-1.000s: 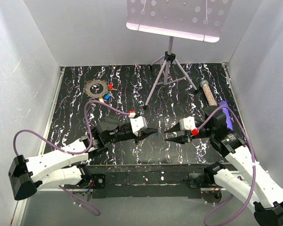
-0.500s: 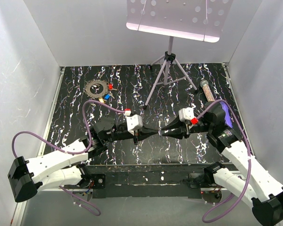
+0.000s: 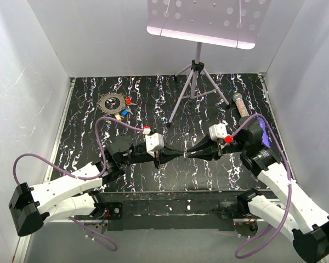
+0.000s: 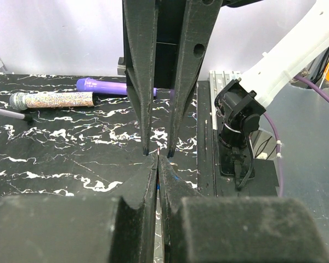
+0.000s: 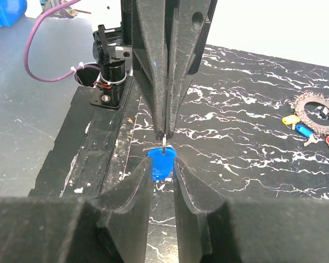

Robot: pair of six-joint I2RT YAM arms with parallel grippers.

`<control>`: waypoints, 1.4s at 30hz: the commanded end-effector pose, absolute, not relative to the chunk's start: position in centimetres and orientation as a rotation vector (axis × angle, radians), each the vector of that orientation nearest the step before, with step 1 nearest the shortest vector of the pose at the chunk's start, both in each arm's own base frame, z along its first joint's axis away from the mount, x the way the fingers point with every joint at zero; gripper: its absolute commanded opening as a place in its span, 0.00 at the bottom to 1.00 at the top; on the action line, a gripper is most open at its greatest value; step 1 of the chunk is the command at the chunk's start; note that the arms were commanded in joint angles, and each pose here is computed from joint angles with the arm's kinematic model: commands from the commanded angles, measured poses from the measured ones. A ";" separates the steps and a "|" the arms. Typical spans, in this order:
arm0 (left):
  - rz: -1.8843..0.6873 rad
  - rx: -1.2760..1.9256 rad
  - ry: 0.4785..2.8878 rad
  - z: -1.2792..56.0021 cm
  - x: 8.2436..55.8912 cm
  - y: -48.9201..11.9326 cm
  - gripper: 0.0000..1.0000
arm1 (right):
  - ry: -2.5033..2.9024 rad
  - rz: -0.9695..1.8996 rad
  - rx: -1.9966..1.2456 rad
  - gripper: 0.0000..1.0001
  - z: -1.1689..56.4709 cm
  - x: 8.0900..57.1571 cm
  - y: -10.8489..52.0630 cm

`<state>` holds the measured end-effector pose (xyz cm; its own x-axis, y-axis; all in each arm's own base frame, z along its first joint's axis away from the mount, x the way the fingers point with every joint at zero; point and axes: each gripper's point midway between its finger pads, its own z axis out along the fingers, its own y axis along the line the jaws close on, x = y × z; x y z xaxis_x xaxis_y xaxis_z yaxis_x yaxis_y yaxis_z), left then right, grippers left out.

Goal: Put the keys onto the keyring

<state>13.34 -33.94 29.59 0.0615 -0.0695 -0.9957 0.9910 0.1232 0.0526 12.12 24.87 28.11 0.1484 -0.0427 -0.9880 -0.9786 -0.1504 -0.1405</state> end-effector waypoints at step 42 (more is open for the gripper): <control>-1.122 1.086 1.140 30.2 13.3 -33.8 0.00 | 0.968 1.242 -1.428 0.21 31.0 11.9 25.5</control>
